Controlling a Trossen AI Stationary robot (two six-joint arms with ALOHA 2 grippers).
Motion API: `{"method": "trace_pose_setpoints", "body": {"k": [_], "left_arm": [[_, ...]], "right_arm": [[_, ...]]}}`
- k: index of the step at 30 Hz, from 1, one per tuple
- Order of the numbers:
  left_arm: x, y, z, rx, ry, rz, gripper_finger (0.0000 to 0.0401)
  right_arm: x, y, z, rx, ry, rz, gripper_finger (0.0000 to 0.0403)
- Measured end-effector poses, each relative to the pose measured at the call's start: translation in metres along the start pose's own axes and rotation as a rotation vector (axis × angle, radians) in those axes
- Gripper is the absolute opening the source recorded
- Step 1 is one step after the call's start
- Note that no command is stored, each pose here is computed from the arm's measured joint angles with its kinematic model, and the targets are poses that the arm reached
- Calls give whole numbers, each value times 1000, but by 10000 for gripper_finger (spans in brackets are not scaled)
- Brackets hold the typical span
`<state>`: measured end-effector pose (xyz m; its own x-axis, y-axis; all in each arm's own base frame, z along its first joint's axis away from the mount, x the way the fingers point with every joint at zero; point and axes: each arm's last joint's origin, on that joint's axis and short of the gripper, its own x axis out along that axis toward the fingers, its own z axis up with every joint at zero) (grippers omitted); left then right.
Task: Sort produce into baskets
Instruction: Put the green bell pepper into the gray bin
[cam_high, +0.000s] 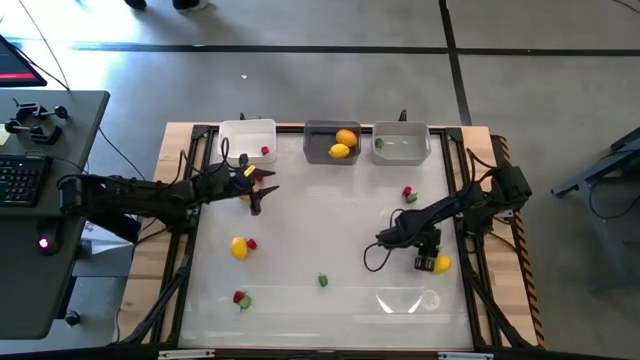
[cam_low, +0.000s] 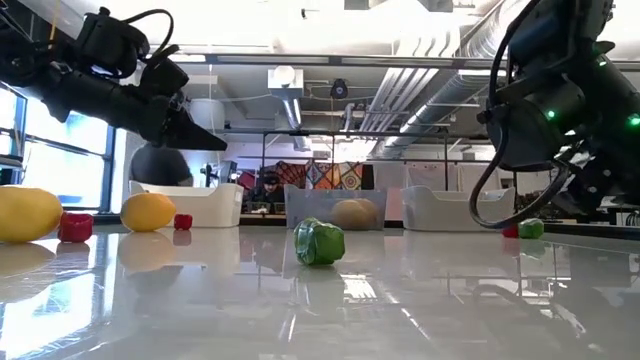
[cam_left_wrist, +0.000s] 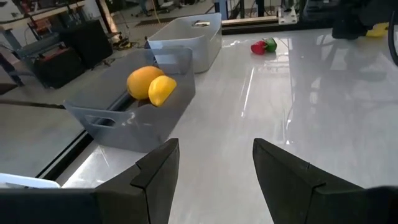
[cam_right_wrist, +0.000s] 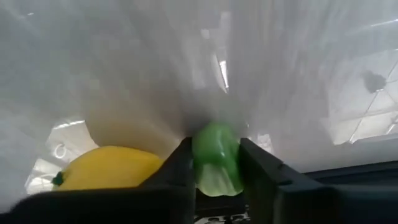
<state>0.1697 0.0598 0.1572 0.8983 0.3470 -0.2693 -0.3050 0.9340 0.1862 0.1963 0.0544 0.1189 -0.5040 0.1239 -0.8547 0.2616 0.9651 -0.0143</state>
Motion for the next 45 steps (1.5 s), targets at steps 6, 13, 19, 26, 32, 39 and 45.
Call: {"method": "trace_pose_setpoints", "body": {"k": [6, 13, 19, 26, 32, 39, 45], "left_arm": [[0, 0, -1, 1, 8, -1, 191], [0, 0, -2, 1, 22, -4, 191], [0, -1, -5, 2, 53, -10, 191], [0, -1, -5, 10, 48, -9, 191], [0, -1, -4, 9, 44, -8, 191], [0, 0, -1, 0, 6, -1, 191], [0, 1, 3, -7, -30, 7, 191]], "right_arm": [[-21, 8, 9, -7, -107, -42, 51], [-50, 17, 18, 18, -241, -69, 64], [-72, 20, 17, 19, -366, -90, 50], [-84, -1, 5, 104, -623, -47, 51], [-100, -51, 3, 341, -837, -57, 52], [-125, -150, 13, 603, -1031, -144, 52], [-117, -231, 14, 744, -1099, -76, 52]]}}
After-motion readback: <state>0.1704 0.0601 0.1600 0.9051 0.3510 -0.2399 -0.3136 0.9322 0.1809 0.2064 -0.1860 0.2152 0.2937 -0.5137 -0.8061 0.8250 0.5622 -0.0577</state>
